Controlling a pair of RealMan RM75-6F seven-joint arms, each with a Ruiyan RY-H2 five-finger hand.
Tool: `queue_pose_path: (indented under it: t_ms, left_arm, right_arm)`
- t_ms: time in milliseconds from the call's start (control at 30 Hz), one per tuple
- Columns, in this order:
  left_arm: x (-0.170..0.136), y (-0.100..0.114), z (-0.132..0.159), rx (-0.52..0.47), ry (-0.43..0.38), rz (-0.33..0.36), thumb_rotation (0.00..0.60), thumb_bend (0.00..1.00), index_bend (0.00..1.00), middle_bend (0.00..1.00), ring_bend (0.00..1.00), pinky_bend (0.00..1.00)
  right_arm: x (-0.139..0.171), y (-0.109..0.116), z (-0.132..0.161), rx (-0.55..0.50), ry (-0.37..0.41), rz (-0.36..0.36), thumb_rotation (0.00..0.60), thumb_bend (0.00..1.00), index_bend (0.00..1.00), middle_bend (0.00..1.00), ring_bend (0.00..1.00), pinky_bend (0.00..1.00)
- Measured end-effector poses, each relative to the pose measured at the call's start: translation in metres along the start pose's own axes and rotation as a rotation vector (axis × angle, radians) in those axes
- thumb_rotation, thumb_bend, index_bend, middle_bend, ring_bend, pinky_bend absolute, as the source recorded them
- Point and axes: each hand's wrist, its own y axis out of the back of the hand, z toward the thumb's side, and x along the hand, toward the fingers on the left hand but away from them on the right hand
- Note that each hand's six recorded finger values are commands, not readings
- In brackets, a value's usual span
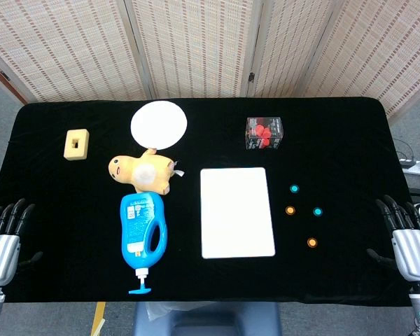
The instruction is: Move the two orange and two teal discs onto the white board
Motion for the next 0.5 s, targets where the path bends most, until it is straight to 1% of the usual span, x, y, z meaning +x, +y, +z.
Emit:
queue_pose_path:
  t_ms: [167,300,433,500]
  left_arm:
    - [-0.0028,-0.0055,-0.0019,0.001,0.013,-0.044,0.600,0.09,0.00,0.00,0.00,0.00]
    - [-0.0049,-0.0054,-0.0028,-0.004,0.019,-0.043,0.600,0.09,0.00,0.00,0.00,0.00]
    - [-0.0061,-0.0053,-0.0030,-0.010,0.021,-0.040,0.600,0.09,0.00,0.00,0.00,0.00]
    - [-0.0061,-0.0052,-0.0027,-0.013,0.019,-0.039,0.600,0.09,0.00,0.00,0.00,0.00]
  right_arm:
    - [-0.0016,-0.0015,0.0024,-0.017,0.015,0.017,0.600,0.08,0.09,0.07,0.13,0.00]
    - [-0.0012,-0.0023,0.0036,-0.022,0.025,0.024,0.600,0.08,0.11,0.07,0.13,0.00]
    - [0.0000,-0.0050,0.0047,-0.022,0.038,0.033,0.600,0.08,0.15,0.08,0.13,0.00]
    - [-0.0002,-0.0095,0.0067,-0.017,0.050,0.053,0.600,0.11,0.18,0.08,0.13,0.00]
